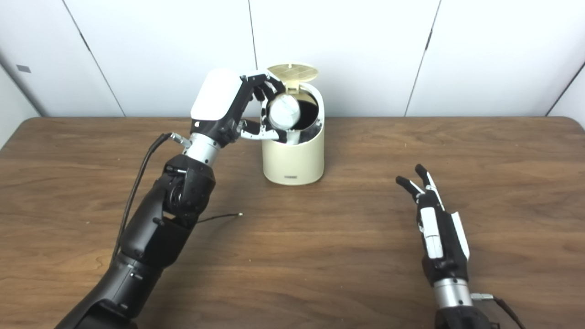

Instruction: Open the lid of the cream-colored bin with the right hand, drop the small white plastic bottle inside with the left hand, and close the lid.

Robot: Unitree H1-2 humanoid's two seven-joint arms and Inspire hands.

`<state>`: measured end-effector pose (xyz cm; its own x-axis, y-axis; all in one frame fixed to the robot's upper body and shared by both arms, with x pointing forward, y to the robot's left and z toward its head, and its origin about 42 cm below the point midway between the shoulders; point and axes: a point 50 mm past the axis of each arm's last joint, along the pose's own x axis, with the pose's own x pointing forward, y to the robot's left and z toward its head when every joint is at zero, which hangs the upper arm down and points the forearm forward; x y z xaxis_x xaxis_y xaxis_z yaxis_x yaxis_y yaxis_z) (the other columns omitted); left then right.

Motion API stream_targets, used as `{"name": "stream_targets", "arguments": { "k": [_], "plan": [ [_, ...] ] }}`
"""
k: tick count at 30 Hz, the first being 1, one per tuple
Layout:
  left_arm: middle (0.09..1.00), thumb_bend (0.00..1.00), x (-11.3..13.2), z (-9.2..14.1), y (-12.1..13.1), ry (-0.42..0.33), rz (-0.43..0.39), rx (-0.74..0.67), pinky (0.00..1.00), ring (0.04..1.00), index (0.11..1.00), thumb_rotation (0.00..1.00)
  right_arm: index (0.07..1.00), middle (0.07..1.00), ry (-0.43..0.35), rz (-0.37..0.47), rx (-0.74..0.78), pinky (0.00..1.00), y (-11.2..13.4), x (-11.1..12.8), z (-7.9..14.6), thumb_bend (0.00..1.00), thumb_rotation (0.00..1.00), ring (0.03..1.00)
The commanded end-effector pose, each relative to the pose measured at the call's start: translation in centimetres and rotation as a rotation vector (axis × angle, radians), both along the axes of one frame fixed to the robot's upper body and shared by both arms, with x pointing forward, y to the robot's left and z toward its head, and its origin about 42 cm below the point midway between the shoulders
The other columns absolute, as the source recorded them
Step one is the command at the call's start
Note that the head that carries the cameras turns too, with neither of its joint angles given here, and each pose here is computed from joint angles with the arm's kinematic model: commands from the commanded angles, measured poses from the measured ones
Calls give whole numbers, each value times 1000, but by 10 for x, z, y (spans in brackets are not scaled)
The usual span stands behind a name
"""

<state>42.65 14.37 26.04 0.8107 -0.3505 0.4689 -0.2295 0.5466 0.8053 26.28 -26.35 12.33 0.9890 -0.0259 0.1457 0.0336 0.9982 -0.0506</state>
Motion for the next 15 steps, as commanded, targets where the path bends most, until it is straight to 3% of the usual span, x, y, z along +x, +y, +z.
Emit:
{"name": "stream_targets", "arguments": {
  "k": [1, 8, 15],
  "plan": [
    [594, 1000, 0, 29, -4, -115, -19, 0, 546, 583, 659, 137, 948, 825, -16, 2, 19, 1000, 3, -2, -4, 616, 953, 917],
    [600, 1000, -1, 29, -2, -131, -12, -18, 538, 574, 687, 164, 946, 812, -12, 3, 13, 1000, 2, -1, -4, 612, 965, 905],
    [561, 1000, -9, 33, 1, -181, -29, -81, 508, 538, 641, 157, 950, 806, -10, 5, 5, 1000, 0, -2, -4, 618, 966, 898]
  ]
}}
